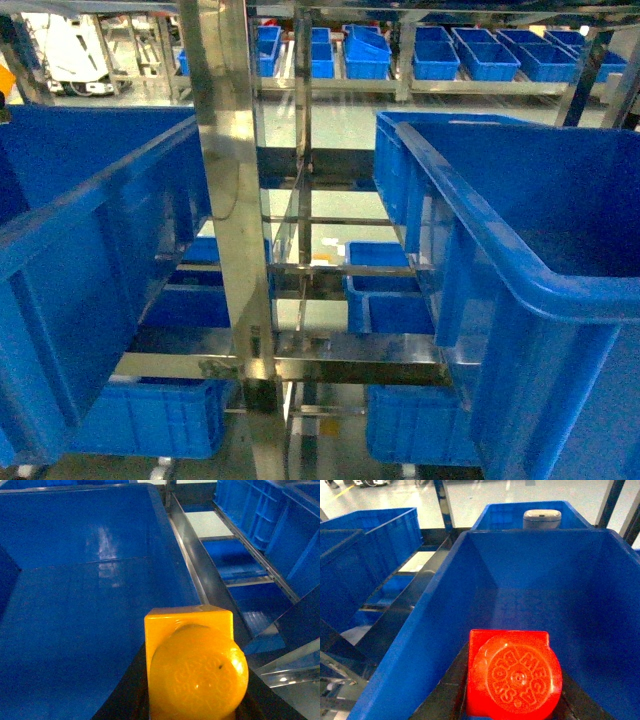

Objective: Sort and place red and yellow blocks in left bins

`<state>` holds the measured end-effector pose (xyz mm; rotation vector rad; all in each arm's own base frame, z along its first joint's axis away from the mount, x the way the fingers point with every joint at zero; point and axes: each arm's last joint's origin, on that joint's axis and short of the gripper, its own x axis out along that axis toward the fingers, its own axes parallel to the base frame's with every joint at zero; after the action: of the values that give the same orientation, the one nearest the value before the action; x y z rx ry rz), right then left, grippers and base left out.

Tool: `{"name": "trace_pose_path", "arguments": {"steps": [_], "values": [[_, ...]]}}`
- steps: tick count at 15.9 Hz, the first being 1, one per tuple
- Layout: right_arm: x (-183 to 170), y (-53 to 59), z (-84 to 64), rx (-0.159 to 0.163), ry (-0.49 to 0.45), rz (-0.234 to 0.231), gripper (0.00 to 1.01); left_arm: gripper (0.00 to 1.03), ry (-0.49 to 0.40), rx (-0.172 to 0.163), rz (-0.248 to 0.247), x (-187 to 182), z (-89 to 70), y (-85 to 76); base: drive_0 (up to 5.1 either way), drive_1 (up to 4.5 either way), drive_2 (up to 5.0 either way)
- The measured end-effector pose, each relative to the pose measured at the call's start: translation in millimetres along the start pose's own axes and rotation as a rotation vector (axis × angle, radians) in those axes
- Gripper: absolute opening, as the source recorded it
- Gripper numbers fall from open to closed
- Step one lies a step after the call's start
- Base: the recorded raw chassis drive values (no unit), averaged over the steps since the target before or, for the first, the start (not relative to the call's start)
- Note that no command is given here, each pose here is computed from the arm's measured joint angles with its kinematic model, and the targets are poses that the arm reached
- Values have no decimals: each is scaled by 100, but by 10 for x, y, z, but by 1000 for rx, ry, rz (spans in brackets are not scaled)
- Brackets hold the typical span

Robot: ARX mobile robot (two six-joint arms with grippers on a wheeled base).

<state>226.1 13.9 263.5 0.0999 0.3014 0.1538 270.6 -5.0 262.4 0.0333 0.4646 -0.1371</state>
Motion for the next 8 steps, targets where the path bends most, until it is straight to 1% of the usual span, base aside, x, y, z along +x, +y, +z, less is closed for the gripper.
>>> {"name": "trace_pose_path", "arguments": {"steps": [3, 5, 6, 8], "values": [[-3, 0, 1, 0, -2, -2, 28, 28, -3, 1, -5, -6, 4, -6, 0, 0, 0], [73, -11, -11, 34, 29, 2, 28, 28, -3, 0, 1, -7, 4, 3, 0, 0, 0], [221, -27, 32, 40, 29, -9, 28, 28, -4, 1, -1, -7, 5, 0, 0, 0, 0], [588, -88, 112, 40, 66, -20, 28, 28, -4, 2, -5, -6, 5, -7, 0, 0, 0]]}}
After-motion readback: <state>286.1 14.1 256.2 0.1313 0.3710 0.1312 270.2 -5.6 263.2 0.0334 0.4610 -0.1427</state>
